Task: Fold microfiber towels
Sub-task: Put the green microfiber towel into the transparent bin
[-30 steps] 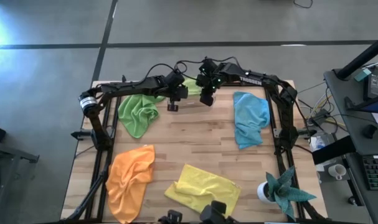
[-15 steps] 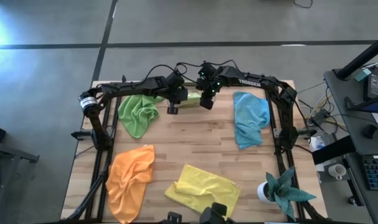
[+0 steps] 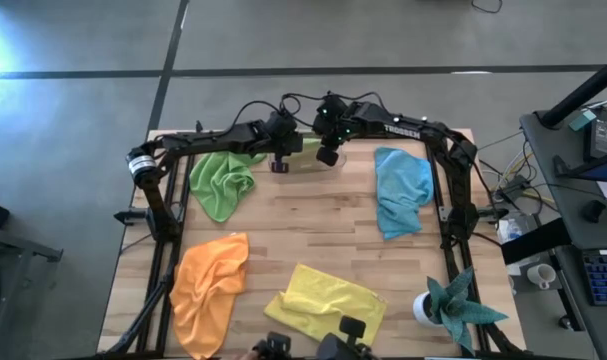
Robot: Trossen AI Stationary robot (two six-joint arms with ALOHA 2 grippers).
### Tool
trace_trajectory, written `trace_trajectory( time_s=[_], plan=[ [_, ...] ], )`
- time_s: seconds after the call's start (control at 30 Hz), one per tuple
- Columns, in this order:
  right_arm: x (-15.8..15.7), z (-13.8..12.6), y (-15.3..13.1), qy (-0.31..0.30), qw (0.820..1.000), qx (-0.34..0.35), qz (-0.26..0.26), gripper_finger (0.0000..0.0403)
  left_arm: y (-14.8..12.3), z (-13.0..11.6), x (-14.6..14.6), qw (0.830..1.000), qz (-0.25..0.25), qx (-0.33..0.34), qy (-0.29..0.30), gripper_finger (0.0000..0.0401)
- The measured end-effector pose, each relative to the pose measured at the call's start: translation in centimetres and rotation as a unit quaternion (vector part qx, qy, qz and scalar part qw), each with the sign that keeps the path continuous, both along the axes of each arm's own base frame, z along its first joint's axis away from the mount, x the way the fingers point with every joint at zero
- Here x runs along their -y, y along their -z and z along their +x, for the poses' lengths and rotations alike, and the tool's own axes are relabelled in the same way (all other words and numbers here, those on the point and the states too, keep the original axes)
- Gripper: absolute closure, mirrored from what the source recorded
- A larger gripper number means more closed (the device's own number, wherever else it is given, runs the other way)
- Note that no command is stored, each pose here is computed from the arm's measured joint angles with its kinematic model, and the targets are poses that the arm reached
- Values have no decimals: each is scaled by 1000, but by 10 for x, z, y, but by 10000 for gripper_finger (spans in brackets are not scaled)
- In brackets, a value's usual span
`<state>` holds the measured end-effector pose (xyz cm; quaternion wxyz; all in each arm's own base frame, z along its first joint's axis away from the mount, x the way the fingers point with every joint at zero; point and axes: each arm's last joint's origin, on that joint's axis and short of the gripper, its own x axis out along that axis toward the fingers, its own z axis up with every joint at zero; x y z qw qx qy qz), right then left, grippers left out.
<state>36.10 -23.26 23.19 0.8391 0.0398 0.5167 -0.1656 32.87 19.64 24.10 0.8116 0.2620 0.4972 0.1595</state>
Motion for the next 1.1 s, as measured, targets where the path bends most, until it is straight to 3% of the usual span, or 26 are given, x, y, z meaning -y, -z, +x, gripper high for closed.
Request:
trace_trajectory(
  time_s=[0.13, 0.77, 0.97, 1.1],
  plan=[
    [-4, 3, 9, -13, 1000, -13, 7, 390, 8, -1, 2, 1000, -20, -5, 13, 390],
    [-18, 10, 19, -28, 998, -32, 38, 390, 8, -1, 2, 999, -25, 3, 20, 388],
    [-23, 12, 20, -31, 998, -35, 38, 387, 8, -1, 1, 1000, -22, 3, 18, 344],
    [-22, 12, 20, -22, 998, -33, 41, 362, 8, -1, 1, 1000, -22, 3, 18, 300]
  ],
)
